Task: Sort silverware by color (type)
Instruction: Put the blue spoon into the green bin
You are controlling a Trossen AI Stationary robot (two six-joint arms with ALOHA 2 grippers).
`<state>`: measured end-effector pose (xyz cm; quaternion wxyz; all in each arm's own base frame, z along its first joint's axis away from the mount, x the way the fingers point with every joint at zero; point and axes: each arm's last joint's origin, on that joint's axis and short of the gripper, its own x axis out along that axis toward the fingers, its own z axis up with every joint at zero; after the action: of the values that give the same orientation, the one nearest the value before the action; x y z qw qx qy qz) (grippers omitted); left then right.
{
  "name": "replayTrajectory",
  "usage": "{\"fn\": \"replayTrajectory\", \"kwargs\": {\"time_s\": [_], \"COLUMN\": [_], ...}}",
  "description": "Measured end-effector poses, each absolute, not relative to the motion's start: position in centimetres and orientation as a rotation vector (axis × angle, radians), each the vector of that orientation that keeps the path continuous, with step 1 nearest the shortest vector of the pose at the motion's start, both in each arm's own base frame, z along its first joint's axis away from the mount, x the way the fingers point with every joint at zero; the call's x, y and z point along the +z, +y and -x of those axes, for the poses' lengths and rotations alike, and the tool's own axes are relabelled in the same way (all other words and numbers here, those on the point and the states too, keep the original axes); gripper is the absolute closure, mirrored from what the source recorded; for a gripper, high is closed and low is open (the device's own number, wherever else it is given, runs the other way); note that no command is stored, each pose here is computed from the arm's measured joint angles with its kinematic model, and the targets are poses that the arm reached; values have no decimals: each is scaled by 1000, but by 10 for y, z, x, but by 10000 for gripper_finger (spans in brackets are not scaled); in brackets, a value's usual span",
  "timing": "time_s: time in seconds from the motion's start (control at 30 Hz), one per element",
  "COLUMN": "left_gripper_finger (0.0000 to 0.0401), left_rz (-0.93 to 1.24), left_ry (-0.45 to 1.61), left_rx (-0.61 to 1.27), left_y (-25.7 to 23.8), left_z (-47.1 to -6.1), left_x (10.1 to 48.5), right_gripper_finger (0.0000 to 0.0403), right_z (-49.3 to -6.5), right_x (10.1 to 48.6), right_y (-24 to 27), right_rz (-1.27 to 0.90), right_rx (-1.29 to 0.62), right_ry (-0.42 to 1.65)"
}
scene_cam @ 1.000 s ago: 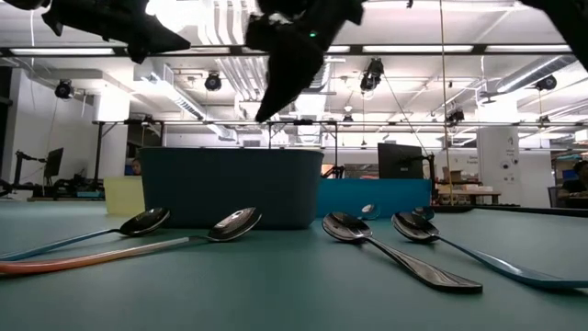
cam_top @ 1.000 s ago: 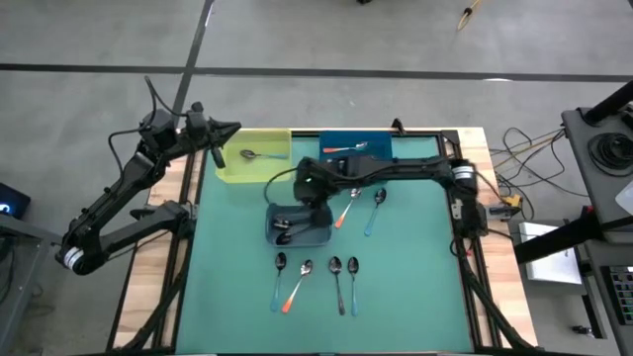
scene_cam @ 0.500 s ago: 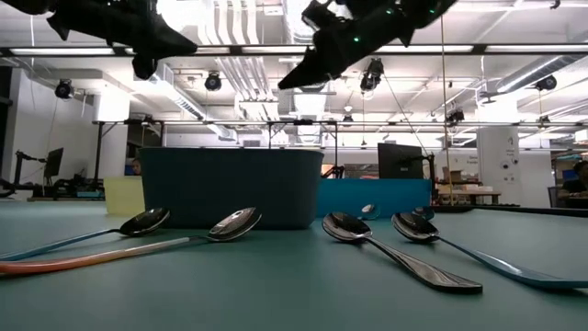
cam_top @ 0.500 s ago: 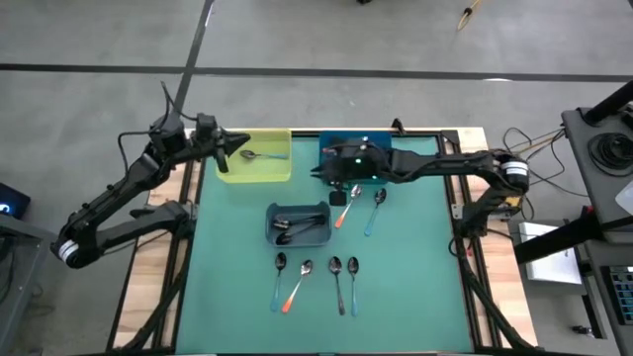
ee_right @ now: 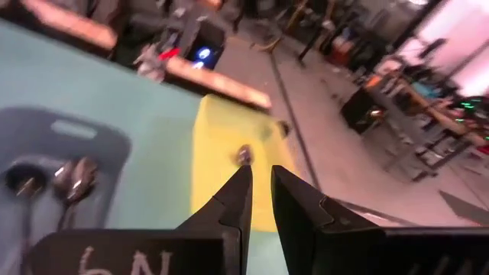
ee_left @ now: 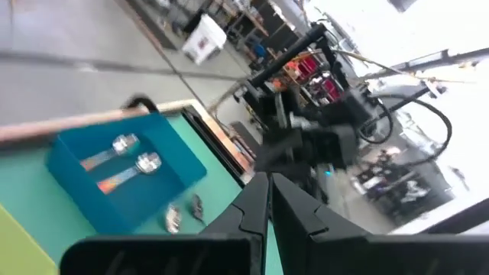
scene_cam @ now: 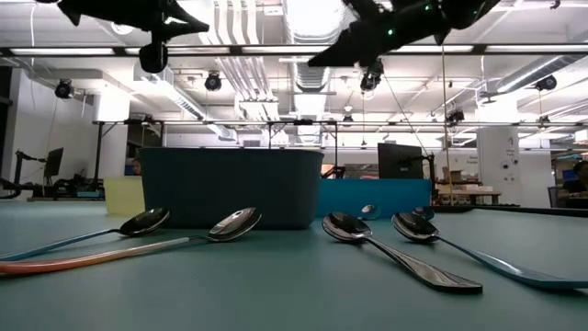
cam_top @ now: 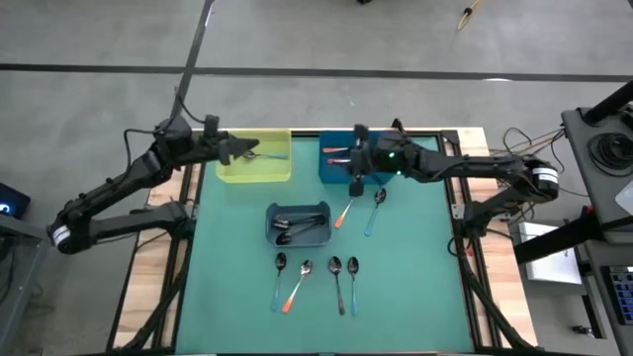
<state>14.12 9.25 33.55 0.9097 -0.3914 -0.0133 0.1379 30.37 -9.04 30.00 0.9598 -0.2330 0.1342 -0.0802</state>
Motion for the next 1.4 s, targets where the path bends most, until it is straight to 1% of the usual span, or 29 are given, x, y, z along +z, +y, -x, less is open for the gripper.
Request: {"fn": "replayTrajectory", "kwargs": {"time_s": [0.1, 0.17, 0.3, 0.43, 0.53, 0.63, 0.87, 1.1, 1.4], "left_gripper_finger": [401, 401, 401, 401, 401, 401, 401, 401, 401], "left_rz": [885, 918, 968, 995, 992, 999, 1010, 1097, 1083], "left_ry": [13, 77, 274, 455, 530, 576, 757, 948, 1103], "left_rx": [274, 297, 403, 554, 605, 603, 611, 595, 702], "left_y": [85, 78, 61, 42, 27, 12, -17, -43, -91], "left_z": [-148, -153, -154, -155, -162, -175, -205, -226, -243], "left_x": [339, 339, 341, 343, 345, 342, 317, 293, 253], "right_gripper_finger": [360, 360, 360, 360, 360, 360, 360, 360, 360], "right_z": [-292, -286, -281, -280, -282, -281, -280, -281, -280], "right_x": [307, 304, 303, 303, 301, 302, 303, 301, 296], "right_y": [-95, -97, -101, -103, -103, -103, -103, -103, -103], "right_rz": [441, 444, 441, 425, 422, 411, 409, 379, 327], "right_rx": [-187, -176, -190, -204, -195, -199, -203, -204, -197], "right_ry": [247, 251, 235, 232, 237, 233, 227, 231, 282]}}
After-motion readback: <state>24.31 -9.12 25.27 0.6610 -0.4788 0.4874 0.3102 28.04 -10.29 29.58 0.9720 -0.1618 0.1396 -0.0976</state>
